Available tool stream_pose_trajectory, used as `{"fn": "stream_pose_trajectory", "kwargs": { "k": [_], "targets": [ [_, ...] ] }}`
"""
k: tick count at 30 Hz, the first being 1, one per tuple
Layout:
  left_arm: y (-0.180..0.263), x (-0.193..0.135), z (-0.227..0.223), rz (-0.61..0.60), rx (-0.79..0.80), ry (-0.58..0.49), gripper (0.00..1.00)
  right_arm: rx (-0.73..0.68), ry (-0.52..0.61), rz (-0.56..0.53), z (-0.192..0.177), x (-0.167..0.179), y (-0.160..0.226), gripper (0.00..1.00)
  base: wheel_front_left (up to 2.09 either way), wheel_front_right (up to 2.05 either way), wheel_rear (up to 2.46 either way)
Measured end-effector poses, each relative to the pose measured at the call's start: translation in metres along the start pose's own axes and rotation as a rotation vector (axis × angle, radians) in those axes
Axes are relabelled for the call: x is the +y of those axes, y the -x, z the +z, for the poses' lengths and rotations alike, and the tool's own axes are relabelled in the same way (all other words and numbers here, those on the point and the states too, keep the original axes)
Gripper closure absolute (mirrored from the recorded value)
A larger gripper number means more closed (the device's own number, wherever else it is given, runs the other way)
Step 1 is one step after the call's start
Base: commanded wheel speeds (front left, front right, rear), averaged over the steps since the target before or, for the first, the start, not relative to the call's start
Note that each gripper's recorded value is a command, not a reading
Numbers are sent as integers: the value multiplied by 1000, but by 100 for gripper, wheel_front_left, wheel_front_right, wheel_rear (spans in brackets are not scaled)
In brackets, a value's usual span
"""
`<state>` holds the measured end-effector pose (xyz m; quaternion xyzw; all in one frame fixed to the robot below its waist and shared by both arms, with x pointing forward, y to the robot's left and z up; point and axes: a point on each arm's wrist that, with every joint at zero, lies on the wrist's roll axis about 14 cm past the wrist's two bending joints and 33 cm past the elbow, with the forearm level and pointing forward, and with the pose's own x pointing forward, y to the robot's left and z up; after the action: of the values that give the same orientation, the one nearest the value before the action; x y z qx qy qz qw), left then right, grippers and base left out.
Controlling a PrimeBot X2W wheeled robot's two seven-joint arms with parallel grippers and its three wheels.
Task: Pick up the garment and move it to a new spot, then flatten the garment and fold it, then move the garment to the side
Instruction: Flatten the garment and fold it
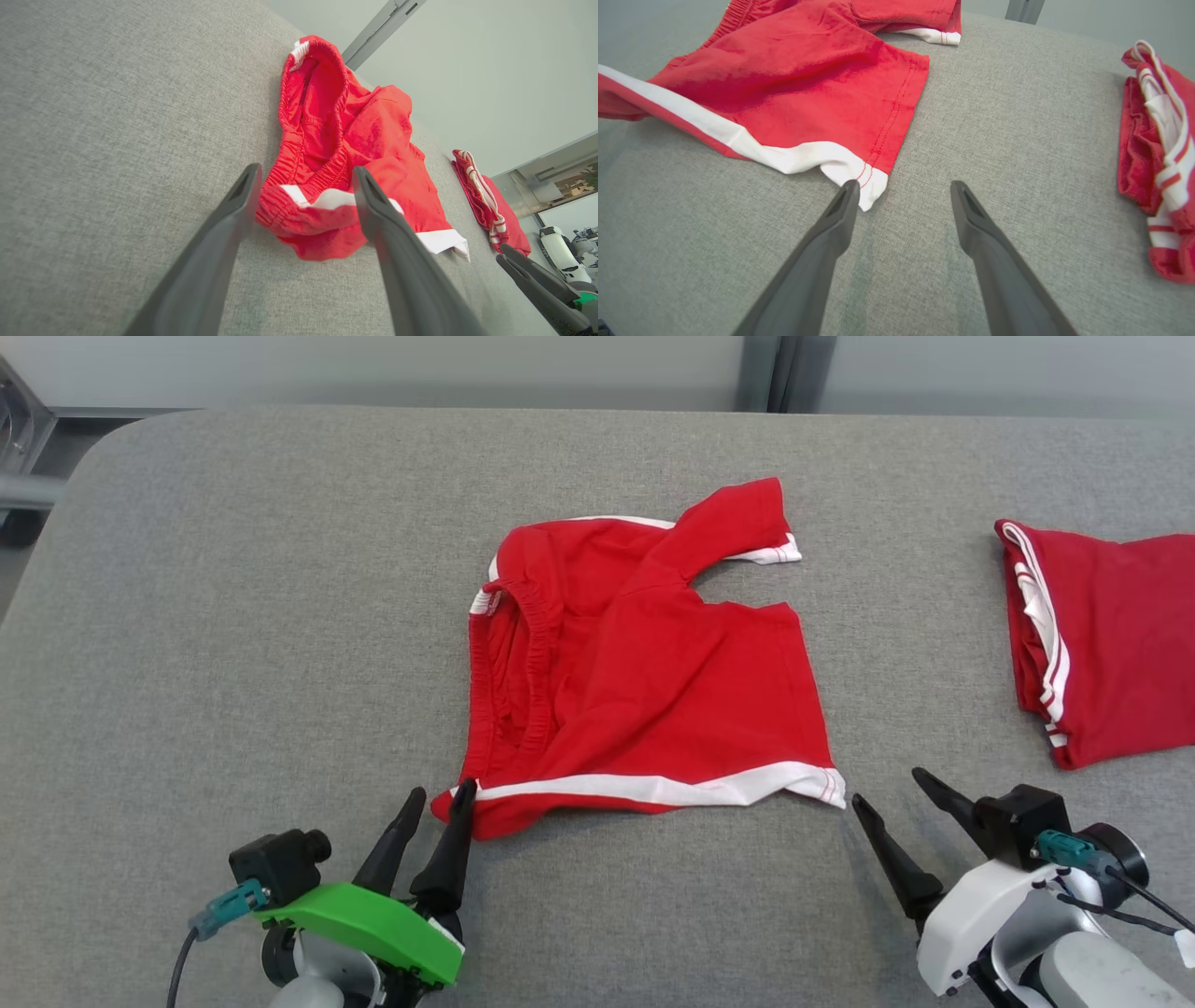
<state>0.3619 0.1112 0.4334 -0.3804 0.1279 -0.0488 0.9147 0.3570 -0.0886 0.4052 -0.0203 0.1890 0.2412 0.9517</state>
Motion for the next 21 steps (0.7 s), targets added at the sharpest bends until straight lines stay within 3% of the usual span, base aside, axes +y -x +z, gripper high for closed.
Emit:
{"fn": "stream_pose_trajectory", "kwargs": {
  "k": [6,21],
  "targets": [
    [-8,6,-15,10,109,-103,0,5,-37,5,-7,11,1,0,0,0,0],
    [6,9,-47,9,237,-132,0,20,-11,-55,-16,-9,5,0,0,0,0]
  ]
}}
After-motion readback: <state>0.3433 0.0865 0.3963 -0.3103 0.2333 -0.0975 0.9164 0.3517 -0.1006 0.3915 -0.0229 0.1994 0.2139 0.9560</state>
